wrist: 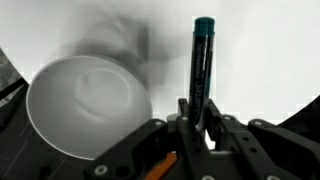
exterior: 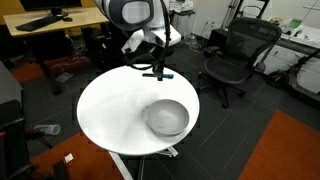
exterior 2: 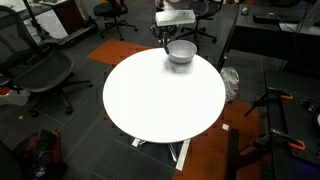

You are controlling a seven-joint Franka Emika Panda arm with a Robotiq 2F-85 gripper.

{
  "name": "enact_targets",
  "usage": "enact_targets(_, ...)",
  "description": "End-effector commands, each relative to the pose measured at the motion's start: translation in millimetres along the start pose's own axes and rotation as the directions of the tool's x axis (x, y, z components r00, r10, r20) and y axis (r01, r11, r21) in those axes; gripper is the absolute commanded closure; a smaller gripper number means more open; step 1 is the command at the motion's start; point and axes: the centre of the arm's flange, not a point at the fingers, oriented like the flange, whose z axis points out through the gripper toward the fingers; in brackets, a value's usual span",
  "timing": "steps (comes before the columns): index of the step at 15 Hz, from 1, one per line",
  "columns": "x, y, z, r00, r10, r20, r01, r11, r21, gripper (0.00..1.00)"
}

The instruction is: Take the pen out of the bowl and put it on the table

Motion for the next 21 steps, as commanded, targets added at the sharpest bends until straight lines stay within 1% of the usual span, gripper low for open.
enact_targets(1, -10, -17, 1, 1.0, -0.012, -0.007, 0.012, 1.0, 0.01, 0.95)
enact_targets(7, -15, -33, 28, 0.998, -0.05, 0.025, 0.05, 0.999, 0.005, 0.95)
enact_targets(8, -11, -34, 33, 0.998, -0.053, 0.028, 0.053, 0.999, 0.001, 0.95)
enact_targets(15, -5, -36, 73, 0.997, -0.064, 0.046, 0.065, 0.998, -0.016, 0.95)
enact_targets(19, -1, -35, 86, 0.997, -0.064, 0.051, 0.065, 0.998, -0.024, 0.95)
enact_targets(20, 1, -35, 88, 0.996, -0.066, 0.056, 0.068, 0.997, -0.028, 0.56)
enact_targets(21, 1, -34, 89, 0.996, -0.07, 0.06, 0.072, 0.997, -0.026, 0.55)
